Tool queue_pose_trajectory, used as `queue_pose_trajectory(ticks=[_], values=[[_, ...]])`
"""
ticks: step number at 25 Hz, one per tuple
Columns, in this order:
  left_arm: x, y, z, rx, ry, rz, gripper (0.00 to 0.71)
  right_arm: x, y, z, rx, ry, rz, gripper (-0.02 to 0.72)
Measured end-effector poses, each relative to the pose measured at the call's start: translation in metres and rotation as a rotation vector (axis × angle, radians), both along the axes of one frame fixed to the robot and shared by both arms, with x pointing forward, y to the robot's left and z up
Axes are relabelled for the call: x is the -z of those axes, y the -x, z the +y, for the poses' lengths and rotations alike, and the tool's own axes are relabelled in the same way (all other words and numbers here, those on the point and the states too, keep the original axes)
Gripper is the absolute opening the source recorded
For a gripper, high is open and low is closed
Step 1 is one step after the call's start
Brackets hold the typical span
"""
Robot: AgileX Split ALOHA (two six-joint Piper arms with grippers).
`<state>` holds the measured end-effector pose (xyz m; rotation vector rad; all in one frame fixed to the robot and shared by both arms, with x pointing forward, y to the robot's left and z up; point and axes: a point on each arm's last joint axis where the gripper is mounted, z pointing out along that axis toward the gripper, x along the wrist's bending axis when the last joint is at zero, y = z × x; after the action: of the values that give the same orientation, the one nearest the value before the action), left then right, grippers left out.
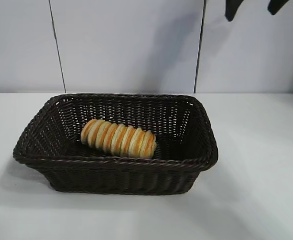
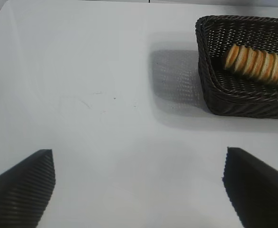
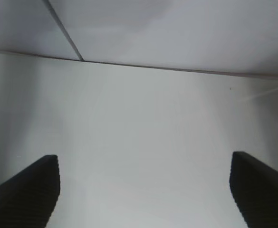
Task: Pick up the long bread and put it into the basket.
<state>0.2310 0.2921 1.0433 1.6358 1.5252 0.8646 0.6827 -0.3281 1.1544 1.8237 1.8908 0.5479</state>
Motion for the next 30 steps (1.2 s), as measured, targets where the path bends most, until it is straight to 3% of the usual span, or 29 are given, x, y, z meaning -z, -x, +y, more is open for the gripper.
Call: queue_pose_trajectory(ticks=[8,15,23,30], values=[[0.0,0.0,0.0,0.0,0.0,0.0,0.694,-0.063,0.052,-0.007,0.036,-0.013,-0.131,0.695],[0.0,0.0,0.0,0.0,0.0,0.0,0.694,-0.115,0.149,0.002,0.072,-0.035,-0.238,0.695],[0.0,0.0,0.0,0.0,0.0,0.0,0.695,-0.13,0.271,0.008,0.116,0.023,-0.337,0.695],[0.0,0.0,0.0,0.0,0.0,0.0,0.695,-0.11,0.375,0.012,0.187,0.06,-0.443,0.695]])
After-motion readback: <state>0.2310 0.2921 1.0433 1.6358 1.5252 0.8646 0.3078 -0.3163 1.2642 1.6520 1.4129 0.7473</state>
